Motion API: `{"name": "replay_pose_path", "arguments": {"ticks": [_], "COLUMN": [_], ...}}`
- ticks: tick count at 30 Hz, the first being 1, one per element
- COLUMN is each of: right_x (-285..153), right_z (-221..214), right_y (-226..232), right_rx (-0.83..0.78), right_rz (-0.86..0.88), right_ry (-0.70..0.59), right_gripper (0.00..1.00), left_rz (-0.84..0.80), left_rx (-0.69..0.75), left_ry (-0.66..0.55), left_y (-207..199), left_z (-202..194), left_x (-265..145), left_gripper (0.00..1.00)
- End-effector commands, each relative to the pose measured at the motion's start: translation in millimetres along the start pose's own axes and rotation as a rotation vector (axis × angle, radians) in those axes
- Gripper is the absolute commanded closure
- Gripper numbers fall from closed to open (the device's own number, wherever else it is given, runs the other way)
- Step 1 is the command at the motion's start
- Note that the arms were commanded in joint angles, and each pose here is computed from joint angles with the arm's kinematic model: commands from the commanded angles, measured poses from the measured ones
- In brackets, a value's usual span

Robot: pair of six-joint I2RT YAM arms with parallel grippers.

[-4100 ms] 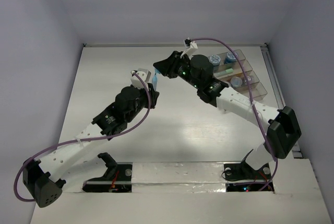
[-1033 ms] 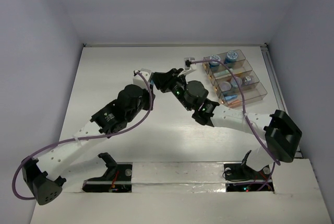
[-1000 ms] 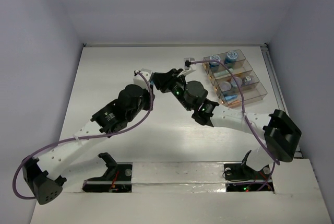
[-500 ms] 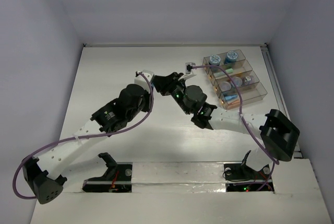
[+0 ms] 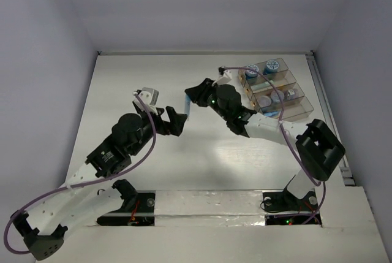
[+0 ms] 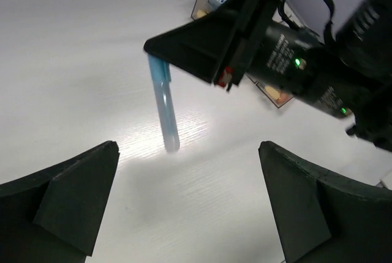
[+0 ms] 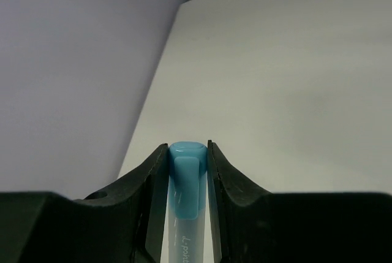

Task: Sort the stationery into containers
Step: Place the pen in the storage box.

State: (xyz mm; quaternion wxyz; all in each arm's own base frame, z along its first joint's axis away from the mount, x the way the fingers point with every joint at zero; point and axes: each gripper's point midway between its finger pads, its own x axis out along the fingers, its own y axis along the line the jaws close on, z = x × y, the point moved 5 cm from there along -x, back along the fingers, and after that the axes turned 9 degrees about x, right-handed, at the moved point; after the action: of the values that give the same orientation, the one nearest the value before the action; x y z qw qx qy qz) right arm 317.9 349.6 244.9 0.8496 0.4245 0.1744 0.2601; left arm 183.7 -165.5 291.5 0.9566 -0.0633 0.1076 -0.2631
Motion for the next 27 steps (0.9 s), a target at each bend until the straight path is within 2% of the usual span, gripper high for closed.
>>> {"name": "replay_pose_path", "arguments": {"ticks": [1, 8, 12, 19, 25, 27], "right_x": [9.9, 7.7, -6.4, -68.9, -99.0, -101.1], "right_z": [45.0, 82.2, 115.7, 211.8, 260.9, 265.1], "right_y": [4.5, -34.7, -78.8, -177.8, -228.9, -240.7], "right_rx": [0.034, 0.013, -0.009, 0.016, 0.076, 0.09], "right_rz": [0.005, -0.107, -0.218, -0.449, -0.554, -0.581], "right_ry": [-0.086, -0.166, -0.235, -0.445, -0.548, -0.564], "right_gripper": [1.0, 1.0, 1.0, 1.0, 1.0, 1.0], "left_rz": [-0.027, 0.027, 0.036, -0.009, -0.044, -0.042], "left_rx": [-0.016, 0.001, 0.03, 0.05, 0.048, 0.052], "left_ry": [-0.062, -0.099, -0.092, -0.111, -0.082, -0.08], "left_y": [-0.4, 10.8, 12.1, 8.0, 3.7, 4.1], "left_z": [6.5, 11.0, 14.9, 13.6, 5.6, 5.0], "left_x": [-10.3, -23.7, -24.7, -25.1, -23.0, -23.0], "left_gripper": [0.01, 0.01, 0.01, 0.01, 0.01, 0.01]}}
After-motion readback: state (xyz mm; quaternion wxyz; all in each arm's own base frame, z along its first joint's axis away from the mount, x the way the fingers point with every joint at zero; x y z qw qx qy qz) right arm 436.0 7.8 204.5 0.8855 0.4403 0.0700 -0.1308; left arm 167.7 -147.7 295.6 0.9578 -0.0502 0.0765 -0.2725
